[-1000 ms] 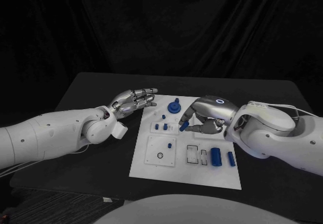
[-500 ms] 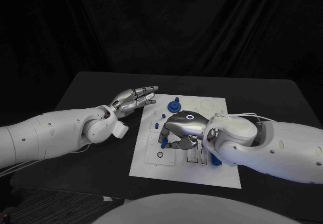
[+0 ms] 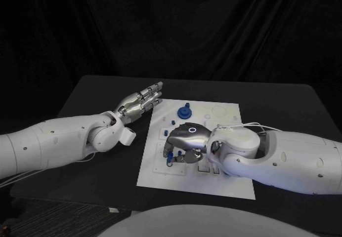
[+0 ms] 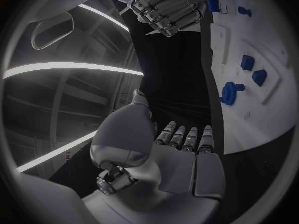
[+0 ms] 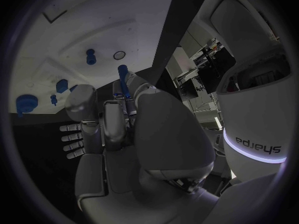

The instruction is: Assemble the parts on the task board

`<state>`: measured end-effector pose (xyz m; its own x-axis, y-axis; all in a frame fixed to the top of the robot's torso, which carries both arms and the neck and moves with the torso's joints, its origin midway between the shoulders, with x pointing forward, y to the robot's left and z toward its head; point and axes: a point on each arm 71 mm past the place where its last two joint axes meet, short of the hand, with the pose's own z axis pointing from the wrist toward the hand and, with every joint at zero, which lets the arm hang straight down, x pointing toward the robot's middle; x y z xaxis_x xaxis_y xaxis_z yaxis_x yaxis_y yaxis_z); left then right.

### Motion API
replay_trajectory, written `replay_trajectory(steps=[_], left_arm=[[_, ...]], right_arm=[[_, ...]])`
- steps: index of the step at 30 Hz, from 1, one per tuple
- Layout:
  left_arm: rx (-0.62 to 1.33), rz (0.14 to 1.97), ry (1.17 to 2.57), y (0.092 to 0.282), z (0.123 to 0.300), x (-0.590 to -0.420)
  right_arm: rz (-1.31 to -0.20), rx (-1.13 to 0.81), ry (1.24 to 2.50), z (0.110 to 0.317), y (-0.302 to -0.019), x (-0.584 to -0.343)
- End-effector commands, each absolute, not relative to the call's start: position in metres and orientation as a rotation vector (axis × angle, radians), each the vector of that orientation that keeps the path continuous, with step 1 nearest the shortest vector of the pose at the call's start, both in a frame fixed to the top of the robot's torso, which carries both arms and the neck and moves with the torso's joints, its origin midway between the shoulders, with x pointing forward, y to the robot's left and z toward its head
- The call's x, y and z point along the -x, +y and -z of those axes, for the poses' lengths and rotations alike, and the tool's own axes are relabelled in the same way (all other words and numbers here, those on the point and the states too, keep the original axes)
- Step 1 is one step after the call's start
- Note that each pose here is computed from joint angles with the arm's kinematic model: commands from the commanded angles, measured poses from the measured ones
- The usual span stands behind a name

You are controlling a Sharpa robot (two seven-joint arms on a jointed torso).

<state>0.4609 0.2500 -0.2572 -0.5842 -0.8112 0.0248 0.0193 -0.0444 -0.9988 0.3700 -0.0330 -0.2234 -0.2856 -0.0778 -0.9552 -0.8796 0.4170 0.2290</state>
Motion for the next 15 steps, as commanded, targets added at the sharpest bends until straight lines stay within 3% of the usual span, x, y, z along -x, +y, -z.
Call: replay_trajectory(steps=[1,15], left_arm=[[0.838,1.700,1.554,0.2507,0.2549,-0.4612],[0.847,1.717,1.585,0.2486,0.2567,-0.4602]], right_arm=[[-0.959,0.884,1.685,0.2278,-0.0328,-0.3697],[-0.915,0.974,1.621,0.2348,-0.0277,-0.3666]])
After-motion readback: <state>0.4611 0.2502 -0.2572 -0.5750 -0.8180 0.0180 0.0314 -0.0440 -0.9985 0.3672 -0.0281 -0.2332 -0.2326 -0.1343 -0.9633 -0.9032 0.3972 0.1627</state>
